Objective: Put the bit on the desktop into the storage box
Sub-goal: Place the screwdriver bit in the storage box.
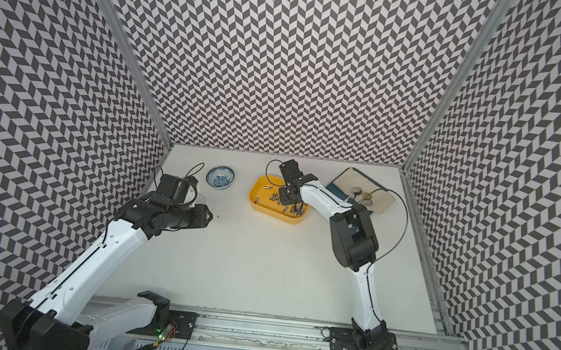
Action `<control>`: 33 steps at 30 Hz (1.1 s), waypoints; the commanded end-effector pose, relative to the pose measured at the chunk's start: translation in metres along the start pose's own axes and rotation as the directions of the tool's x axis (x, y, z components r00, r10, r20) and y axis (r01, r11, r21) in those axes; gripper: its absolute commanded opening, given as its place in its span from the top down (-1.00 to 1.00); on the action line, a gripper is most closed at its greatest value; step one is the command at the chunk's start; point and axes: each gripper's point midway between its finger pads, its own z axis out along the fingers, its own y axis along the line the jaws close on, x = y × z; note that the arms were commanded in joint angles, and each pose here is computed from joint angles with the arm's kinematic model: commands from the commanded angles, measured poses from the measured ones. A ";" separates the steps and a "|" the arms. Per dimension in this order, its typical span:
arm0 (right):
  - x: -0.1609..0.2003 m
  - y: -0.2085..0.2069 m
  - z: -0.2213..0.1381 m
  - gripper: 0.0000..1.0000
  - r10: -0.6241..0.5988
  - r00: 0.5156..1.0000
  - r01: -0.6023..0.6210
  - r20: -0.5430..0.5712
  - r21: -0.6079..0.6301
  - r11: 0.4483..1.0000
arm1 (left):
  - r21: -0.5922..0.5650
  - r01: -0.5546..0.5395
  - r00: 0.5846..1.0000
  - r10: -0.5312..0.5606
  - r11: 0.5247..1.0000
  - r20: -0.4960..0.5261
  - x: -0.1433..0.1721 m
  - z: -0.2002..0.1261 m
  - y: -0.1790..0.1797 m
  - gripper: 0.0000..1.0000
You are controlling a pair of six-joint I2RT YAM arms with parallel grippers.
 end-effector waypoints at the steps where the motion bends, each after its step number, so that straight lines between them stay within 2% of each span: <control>1: 0.008 -0.004 0.015 1.00 0.007 1.000 -0.007 -0.010 0.021 1.000 | 0.016 -0.007 1.000 0.007 1.000 0.019 -0.001 -0.003 -0.001 0.05; 20: 0.026 -0.006 0.037 1.00 0.001 0.998 0.001 -0.059 0.037 0.999 | 0.015 -0.007 1.000 0.007 1.000 0.019 0.000 -0.002 -0.001 0.05; 21: 0.025 -0.006 0.036 0.97 0.001 0.998 0.001 -0.056 0.036 0.999 | 0.016 -0.007 1.000 0.007 1.000 0.020 0.000 -0.002 -0.001 0.06; 23: 0.022 -0.005 0.034 0.75 0.003 0.999 -0.001 -0.046 0.034 0.999 | 0.018 -0.008 1.000 0.007 1.000 0.019 0.000 -0.002 -0.001 0.06; 26: 0.018 -0.005 0.032 0.53 0.003 0.999 -0.002 -0.040 0.035 0.999 | 0.017 -0.009 1.000 0.009 1.000 0.019 0.000 -0.003 -0.001 0.06; 30: 0.017 -0.005 0.031 0.37 0.005 0.999 -0.003 -0.041 0.034 0.999 | 0.014 -0.009 1.000 0.009 1.000 0.022 0.000 -0.005 0.000 0.05; 33: 0.011 -0.005 0.023 0.37 0.007 1.000 -0.006 -0.024 0.031 0.999 | 0.014 -0.006 1.000 0.006 1.000 0.026 -0.002 -0.005 -0.001 0.05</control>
